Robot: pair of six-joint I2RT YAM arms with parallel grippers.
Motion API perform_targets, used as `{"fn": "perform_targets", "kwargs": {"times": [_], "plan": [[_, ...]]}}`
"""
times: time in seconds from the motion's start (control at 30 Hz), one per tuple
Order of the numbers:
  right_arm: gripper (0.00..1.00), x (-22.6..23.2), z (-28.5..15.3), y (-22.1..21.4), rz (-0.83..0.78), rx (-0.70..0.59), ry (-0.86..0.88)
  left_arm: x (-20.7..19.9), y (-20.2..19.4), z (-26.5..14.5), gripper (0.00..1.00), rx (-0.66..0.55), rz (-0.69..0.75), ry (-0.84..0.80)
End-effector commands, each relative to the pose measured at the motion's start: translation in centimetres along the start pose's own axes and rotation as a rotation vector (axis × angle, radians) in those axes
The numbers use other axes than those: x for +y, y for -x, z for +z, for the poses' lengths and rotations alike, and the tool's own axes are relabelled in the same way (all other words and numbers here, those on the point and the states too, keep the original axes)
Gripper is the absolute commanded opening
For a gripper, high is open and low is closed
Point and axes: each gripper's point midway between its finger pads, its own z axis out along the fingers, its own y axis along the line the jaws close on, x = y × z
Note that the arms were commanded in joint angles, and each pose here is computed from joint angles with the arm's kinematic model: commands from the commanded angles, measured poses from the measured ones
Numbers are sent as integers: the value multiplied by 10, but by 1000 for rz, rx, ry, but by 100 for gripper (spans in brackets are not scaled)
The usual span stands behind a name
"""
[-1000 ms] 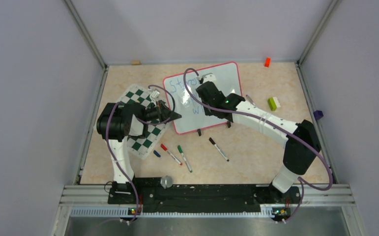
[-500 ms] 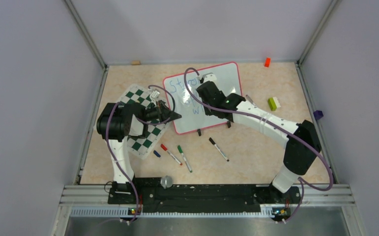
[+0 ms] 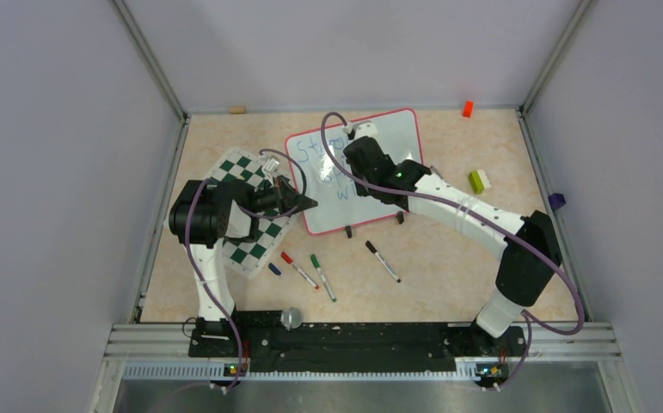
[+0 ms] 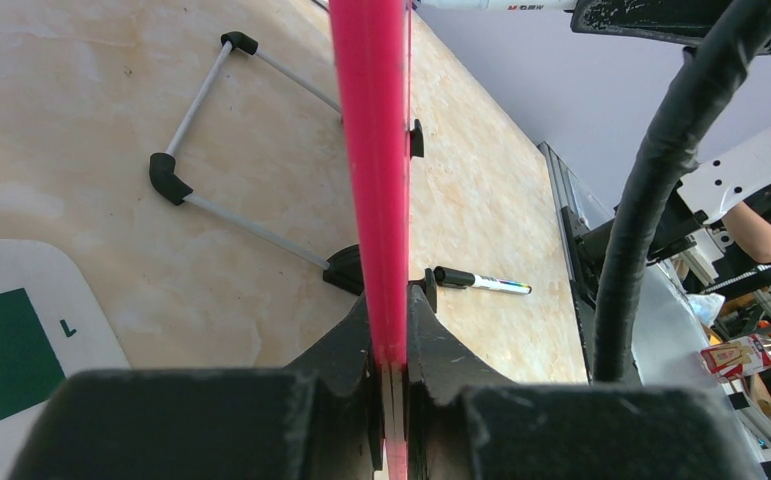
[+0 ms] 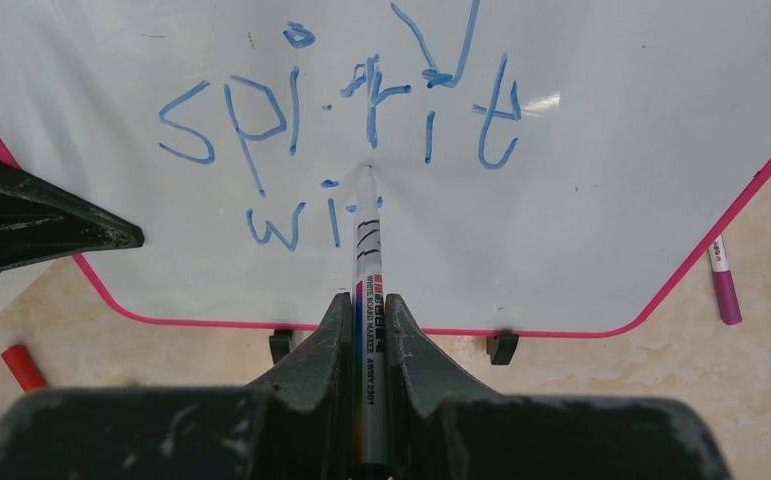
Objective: Write a sentence on the whiteboard
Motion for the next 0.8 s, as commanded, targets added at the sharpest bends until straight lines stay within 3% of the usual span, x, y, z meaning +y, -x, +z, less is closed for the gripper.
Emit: {"fn": "perform_targets", "kwargs": {"times": [0.0,0.77], "plan": [[0,2,-4,24,23,-58,12,11,27,-8,0,-103,153,61],[0,0,3,-16,26,25,16,11,27,-8,0,-103,153,61]]}}
